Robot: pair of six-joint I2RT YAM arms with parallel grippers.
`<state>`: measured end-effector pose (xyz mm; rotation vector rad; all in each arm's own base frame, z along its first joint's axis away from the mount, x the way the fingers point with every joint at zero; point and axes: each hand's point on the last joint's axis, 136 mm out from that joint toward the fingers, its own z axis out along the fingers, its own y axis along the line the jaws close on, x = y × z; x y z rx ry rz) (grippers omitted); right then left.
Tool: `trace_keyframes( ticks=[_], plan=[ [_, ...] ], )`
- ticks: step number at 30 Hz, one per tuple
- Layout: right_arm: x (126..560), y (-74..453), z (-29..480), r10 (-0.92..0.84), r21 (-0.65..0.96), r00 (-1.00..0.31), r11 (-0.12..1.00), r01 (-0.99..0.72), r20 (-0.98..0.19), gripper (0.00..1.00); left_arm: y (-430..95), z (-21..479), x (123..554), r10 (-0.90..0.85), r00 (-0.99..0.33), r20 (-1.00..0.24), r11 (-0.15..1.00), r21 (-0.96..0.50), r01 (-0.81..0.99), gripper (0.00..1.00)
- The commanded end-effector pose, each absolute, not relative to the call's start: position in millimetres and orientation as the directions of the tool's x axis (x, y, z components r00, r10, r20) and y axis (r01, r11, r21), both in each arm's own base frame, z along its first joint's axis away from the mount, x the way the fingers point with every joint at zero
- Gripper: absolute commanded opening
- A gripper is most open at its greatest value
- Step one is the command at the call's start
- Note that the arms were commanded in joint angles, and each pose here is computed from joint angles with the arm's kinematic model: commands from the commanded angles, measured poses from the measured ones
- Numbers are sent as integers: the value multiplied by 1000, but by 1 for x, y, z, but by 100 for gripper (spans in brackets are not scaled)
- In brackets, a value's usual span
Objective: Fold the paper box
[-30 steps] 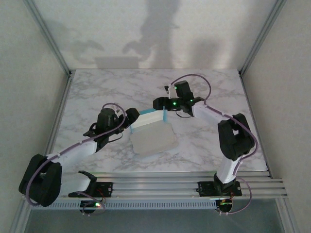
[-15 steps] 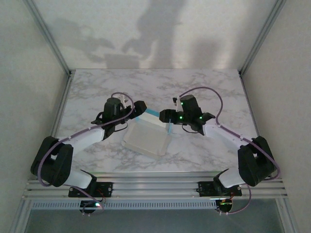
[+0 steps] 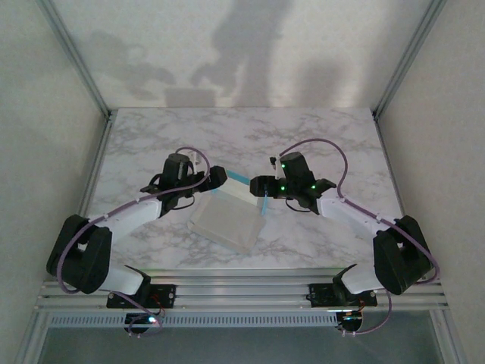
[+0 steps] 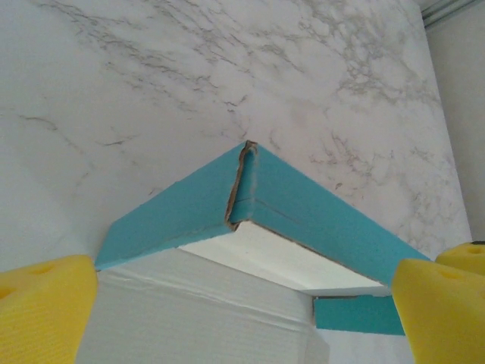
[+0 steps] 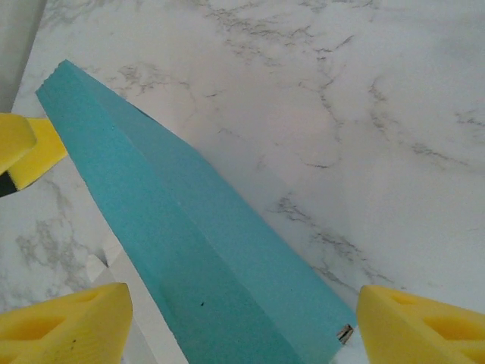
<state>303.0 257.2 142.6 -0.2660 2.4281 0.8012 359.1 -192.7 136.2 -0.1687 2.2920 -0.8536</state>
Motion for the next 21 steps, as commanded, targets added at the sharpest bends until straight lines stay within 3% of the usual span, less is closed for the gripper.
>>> trace_keyframes(
  ticks=[1,5,11,21],
  plan=[
    [302,256,166,-121,394,-748,789,-472,-653,83,-187,155,354,-338,-750,-569,780,-615,116,99],
    [290,268,178,-297,334,-682,699,-632,-669,99,-182,161,341,-349,-749,-564,775,-623,108,100],
    [289,279,181,-485,254,-614,617,-745,-623,99,-178,177,339,-378,-722,-580,759,-640,117,99],
    [320,290,156,-637,104,-568,613,-783,-521,99,-182,189,343,-406,-708,-578,729,-672,131,99]
  ],
)
